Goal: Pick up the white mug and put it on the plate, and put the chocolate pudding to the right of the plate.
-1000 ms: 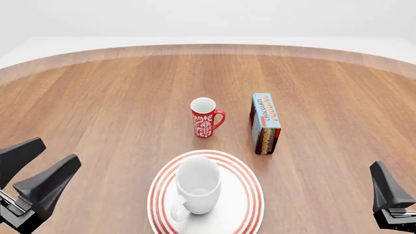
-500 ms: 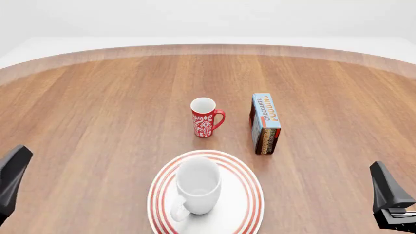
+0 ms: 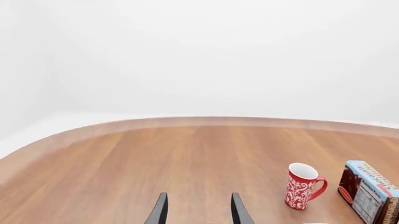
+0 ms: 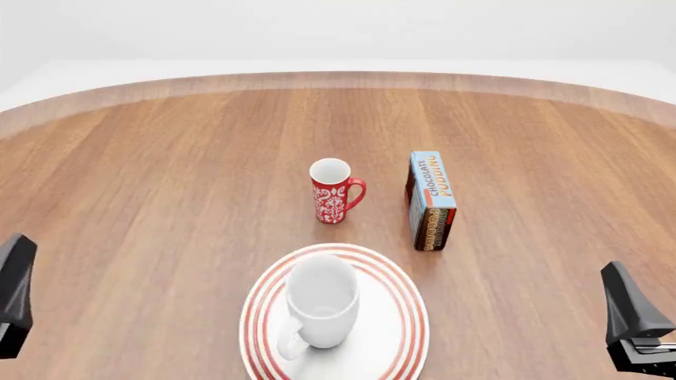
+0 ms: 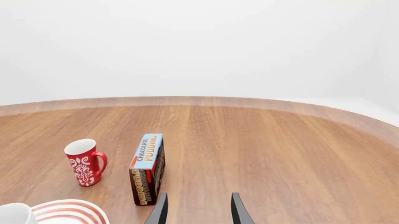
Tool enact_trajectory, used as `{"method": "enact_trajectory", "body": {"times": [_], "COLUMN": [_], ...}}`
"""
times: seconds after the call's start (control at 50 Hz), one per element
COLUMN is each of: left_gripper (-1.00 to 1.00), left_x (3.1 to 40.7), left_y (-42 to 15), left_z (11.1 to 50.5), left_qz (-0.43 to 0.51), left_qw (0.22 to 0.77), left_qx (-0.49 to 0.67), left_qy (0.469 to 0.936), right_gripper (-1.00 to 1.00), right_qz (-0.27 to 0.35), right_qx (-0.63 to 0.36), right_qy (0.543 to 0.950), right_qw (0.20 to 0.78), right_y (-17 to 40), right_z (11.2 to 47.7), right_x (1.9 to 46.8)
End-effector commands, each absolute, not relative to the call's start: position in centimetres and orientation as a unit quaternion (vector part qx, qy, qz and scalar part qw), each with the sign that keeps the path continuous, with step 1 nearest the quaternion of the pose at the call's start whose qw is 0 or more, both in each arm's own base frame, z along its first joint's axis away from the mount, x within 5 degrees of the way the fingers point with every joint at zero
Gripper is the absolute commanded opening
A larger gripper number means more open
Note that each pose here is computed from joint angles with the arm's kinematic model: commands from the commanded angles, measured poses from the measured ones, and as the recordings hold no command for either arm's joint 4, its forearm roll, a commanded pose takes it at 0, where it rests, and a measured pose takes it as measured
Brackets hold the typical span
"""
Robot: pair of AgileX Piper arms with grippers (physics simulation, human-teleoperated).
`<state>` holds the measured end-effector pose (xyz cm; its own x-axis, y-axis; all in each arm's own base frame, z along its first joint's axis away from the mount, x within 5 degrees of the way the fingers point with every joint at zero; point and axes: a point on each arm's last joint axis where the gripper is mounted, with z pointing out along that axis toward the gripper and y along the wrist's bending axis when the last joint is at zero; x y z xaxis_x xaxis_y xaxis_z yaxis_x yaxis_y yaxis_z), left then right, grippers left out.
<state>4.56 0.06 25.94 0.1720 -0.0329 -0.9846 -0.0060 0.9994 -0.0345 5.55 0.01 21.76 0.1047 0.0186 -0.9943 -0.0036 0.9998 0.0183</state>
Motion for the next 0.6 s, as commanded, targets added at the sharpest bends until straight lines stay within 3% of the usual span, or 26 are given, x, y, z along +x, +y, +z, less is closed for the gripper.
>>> {"method": "enact_trajectory", "body": {"times": [0.02,0.6], "left_gripper": [1.00,1.00], "left_x": [5.12,5.23], "left_y": [0.48,0.90], "left_z": [23.83,23.18], "left_qz": [0.002,0.012], "left_qw": [0.765,0.783], "left_qx": [-0.059,-0.096], "left_qy": [0.641,0.615], "right_gripper": [1.00,1.00], "right_qz": [0.007,0.002], "right_qx": [0.006,0.005], "right_qy": [0.668,0.668], "right_qw": [0.744,0.744], "right_y": [0.01,-0.02], "right_z": [21.79,21.90], "right_x": [5.55,5.53]}}
